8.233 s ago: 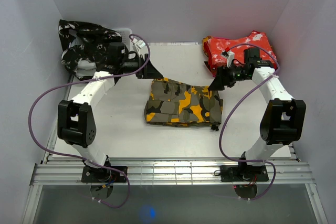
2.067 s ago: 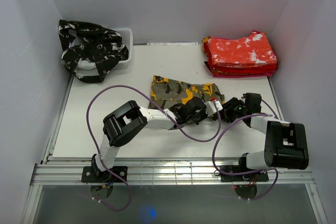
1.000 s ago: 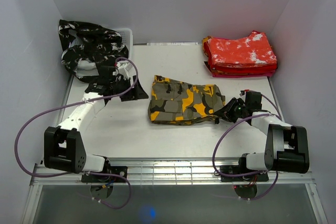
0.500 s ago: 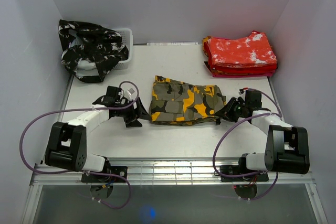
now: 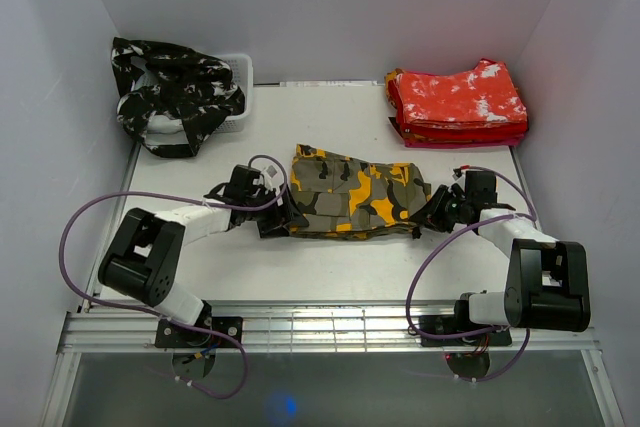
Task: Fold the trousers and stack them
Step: Neatly place the folded trousers to the corner
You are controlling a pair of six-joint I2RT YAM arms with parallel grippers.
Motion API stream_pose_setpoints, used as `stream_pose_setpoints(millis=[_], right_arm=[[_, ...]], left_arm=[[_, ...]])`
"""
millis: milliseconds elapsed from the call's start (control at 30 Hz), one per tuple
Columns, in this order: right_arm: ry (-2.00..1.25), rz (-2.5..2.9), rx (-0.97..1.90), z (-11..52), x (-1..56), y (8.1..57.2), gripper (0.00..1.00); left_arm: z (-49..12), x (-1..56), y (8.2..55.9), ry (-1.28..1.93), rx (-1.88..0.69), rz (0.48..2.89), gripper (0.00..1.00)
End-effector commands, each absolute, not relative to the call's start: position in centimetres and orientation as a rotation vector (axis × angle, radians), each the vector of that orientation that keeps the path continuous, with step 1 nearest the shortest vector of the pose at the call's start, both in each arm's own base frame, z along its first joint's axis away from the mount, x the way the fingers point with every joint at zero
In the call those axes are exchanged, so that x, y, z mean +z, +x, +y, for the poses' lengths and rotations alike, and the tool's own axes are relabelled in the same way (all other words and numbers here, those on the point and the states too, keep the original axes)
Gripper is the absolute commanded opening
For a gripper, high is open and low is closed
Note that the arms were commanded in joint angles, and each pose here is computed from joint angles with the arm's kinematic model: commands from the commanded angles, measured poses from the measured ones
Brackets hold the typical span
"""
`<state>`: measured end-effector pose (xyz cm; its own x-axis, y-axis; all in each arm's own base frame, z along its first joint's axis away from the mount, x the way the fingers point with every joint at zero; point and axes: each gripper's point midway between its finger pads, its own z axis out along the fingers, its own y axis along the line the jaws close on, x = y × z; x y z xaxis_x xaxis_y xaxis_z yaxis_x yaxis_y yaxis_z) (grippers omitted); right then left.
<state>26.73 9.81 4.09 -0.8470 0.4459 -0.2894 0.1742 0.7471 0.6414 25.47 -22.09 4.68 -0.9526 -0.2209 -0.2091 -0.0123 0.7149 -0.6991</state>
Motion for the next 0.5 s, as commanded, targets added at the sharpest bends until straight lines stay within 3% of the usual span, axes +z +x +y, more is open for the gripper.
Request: stream_pose_setpoints(millis=[0, 133, 300, 400, 467], right_arm=[[0.410, 2.495, 0.806, 9.4, 5.1, 27.9, 0.08], [0.386, 2.501, 0.804, 9.6, 5.1, 27.8, 0.08], [0.384, 2.516, 0.798, 9.6, 4.5, 27.5, 0.08], [0.386, 2.520, 0.793, 9.6, 4.3, 27.4, 0.08], [0.384, 2.519, 0.791, 9.6, 4.3, 27.5, 0.08]], left_arm=[[-22.2, 4.7, 27.2, -0.214, -0.976, 2.600, 0.83], [-22.1, 3.6, 27.1, -0.273, -0.934, 2.627, 0.80], [-23.6, 3.7, 26.9, -0.297, -1.055, 2.591, 0.76], [-24.3, 3.7, 26.8, -0.298, -1.101, 2.576, 0.70], [-24.4, 3.6, 26.9, -0.306, -1.115, 2.571, 0.60]])
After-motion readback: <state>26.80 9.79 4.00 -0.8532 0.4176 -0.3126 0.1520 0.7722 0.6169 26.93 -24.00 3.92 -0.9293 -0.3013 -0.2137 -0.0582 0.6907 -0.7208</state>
